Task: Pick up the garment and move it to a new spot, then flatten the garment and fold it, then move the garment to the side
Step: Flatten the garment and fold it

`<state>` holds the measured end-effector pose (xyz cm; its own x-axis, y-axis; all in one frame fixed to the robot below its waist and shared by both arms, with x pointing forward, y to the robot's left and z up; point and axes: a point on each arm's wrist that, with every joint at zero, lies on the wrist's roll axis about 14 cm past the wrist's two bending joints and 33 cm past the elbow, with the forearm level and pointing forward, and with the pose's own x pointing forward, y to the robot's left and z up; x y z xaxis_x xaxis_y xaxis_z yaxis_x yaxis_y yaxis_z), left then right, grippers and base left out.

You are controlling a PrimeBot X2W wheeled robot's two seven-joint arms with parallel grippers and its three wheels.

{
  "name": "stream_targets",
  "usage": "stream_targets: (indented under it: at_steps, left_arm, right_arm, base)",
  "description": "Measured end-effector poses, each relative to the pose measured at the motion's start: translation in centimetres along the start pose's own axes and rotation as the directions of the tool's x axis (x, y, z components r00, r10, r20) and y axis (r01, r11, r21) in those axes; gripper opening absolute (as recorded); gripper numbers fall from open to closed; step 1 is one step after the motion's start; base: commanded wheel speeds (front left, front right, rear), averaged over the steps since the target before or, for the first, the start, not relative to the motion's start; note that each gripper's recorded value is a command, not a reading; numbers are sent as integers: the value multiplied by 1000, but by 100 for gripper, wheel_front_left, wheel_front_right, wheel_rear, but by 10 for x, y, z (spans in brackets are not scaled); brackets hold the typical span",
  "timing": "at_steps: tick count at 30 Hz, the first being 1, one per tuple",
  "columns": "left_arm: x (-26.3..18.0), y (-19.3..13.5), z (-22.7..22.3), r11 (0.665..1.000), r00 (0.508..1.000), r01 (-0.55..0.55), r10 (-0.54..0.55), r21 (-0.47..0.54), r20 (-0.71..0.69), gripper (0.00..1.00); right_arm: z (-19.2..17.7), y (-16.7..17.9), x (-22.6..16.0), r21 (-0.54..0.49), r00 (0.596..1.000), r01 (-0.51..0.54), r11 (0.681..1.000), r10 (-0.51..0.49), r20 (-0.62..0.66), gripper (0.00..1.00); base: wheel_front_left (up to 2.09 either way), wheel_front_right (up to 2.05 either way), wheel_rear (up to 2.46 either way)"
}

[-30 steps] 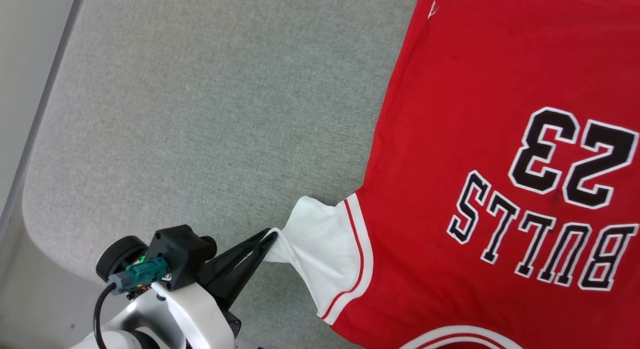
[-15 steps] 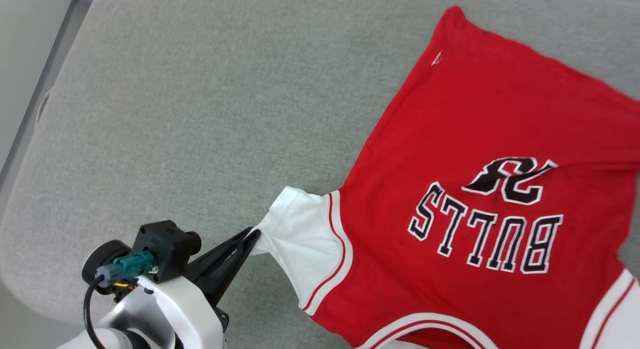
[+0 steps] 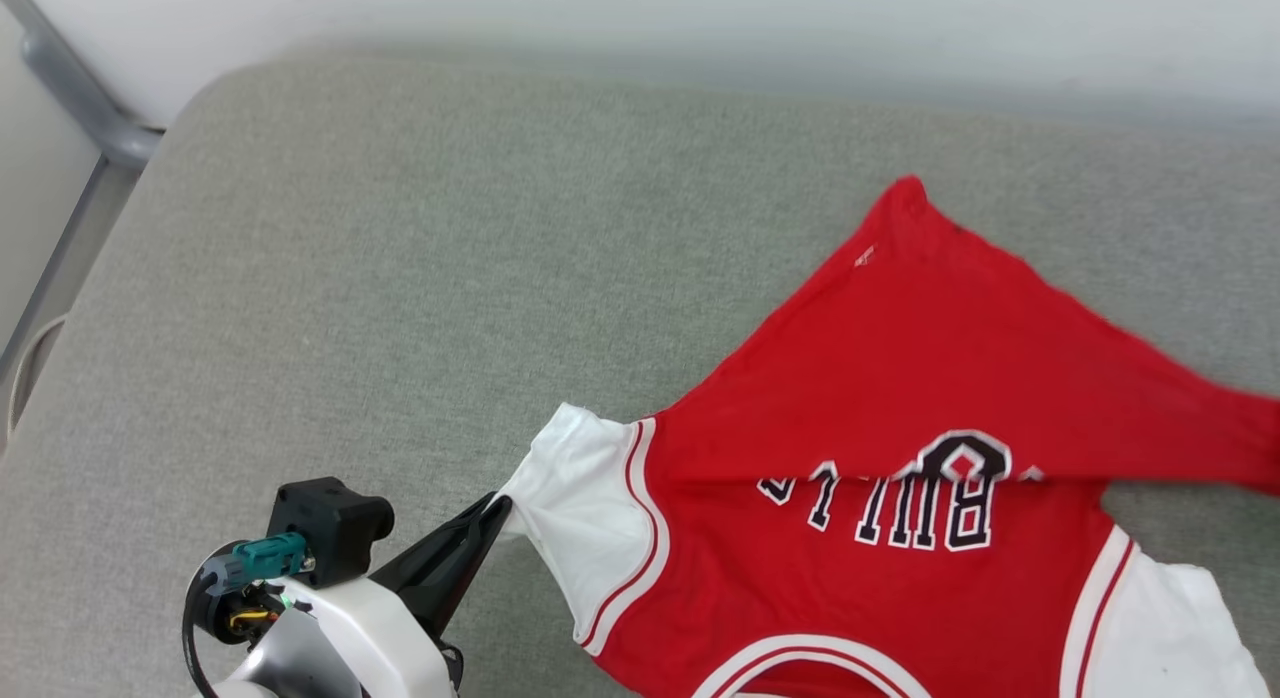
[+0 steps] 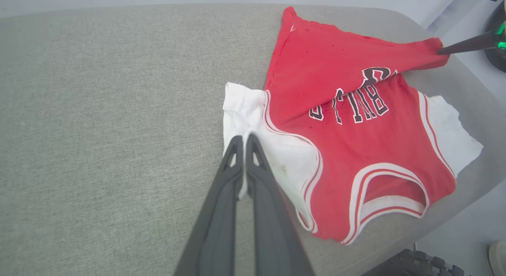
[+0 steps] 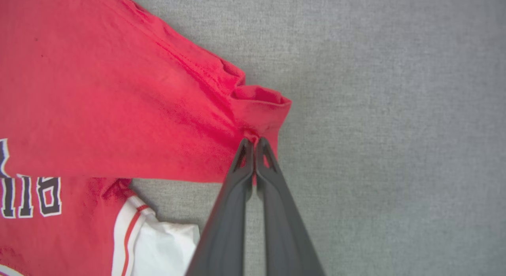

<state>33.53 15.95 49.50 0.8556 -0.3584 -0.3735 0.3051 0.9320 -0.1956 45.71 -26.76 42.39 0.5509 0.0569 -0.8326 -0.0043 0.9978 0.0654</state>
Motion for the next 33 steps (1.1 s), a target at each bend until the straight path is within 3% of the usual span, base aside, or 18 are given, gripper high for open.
stream_targets:
  at_steps: [12, 18, 23, 24, 25, 33]
  left_arm:
    - [-7, -14, 4, 1000, 997, 7, -6, -18, 79, 0]
    - [-7, -25, 2, 999, 995, 27, -22, -42, 100, 0]
    - [-6, -27, 0, 999, 995, 28, -23, -44, 99, 0]
    - [-6, -27, 0, 999, 995, 29, -25, -44, 100, 0]
    - [-7, -28, 1, 999, 995, 30, -25, -43, 101, 0]
    - [-10, -30, 5, 999, 993, 37, -33, -31, 112, 0]
  right_arm:
    - [-71, -13, -51, 72, 1000, -1, 997, -1, 26, 0]
    - [-126, -21, -58, 127, 997, 41, 991, -33, -71, 0]
    - [-138, -20, -57, 144, 995, 43, 989, -30, -93, 0]
    - [-139, -18, -57, 142, 995, 41, 989, -27, -98, 37]
    - [-138, -17, -57, 141, 995, 37, 989, -24, -93, 100]
    - [-94, -6, -65, 69, 1000, -11, 998, 10, 14, 100]
  base:
    - [0, 0, 0]
    - [0, 0, 0]
    - [0, 0, 0]
    - [0, 0, 0]
    - [0, 0, 0]
    - [0, 0, 0]
